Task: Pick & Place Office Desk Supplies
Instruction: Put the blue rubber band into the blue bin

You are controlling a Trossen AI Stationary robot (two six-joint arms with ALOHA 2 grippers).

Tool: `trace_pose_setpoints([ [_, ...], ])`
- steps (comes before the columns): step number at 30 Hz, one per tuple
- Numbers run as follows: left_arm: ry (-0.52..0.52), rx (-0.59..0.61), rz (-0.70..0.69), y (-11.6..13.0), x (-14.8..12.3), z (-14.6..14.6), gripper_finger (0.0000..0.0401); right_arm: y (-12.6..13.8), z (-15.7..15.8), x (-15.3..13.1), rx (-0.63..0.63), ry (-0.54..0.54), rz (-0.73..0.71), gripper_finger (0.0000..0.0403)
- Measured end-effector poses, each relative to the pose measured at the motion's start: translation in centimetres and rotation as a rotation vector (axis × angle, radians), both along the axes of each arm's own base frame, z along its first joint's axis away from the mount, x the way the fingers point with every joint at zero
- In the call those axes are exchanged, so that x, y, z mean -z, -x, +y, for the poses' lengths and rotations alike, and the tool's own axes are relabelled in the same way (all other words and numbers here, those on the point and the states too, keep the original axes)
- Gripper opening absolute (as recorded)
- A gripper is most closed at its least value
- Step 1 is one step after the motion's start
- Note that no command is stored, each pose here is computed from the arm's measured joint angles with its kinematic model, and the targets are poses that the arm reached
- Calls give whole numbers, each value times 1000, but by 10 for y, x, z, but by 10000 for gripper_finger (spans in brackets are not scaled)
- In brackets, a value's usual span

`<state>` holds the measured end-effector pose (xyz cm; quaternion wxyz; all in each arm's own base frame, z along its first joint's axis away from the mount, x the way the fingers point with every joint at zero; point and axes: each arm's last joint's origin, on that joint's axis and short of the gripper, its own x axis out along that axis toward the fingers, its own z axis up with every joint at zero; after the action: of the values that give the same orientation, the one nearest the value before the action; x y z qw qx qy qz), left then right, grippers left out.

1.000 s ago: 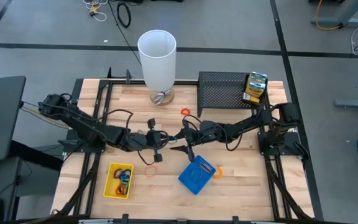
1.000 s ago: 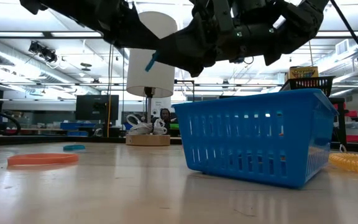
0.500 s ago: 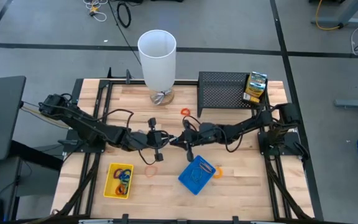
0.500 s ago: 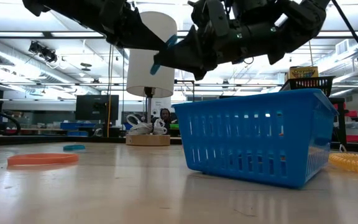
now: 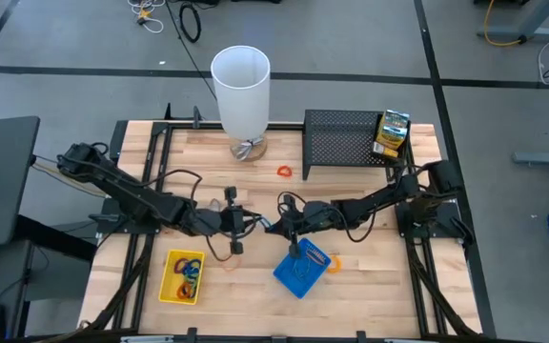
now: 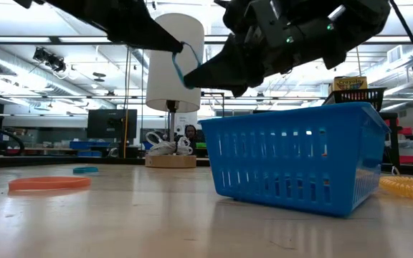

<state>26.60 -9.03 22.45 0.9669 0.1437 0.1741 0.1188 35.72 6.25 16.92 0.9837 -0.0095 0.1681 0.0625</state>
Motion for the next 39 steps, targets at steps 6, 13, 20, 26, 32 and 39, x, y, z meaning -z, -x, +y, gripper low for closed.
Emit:
trace_pose_setpoints([
  [6, 6, 47, 15, 12, -6, -10, 45, 5, 13, -13, 8, 22, 34, 2],
  [13, 100, 122, 13, 13, -5, -17, 60, 13, 19, -33, 49, 68, 57, 1],
  [20, 80, 118, 39, 15, -3, -20, 108, 22, 18, -38, 64, 54, 131, 0],
  [26, 55, 32, 103, 19, 5, -15, 119, 41, 34, -35, 7, 1, 291, 0],
  [32, 47, 15, 115, 20, 7, -14, 120, 56, 49, -31, -74, -100, 448, 0],
  [39, 28, -29, 105, 20, 7, -11, 120, 60, 52, -14, -41, -99, 564, 0],
])
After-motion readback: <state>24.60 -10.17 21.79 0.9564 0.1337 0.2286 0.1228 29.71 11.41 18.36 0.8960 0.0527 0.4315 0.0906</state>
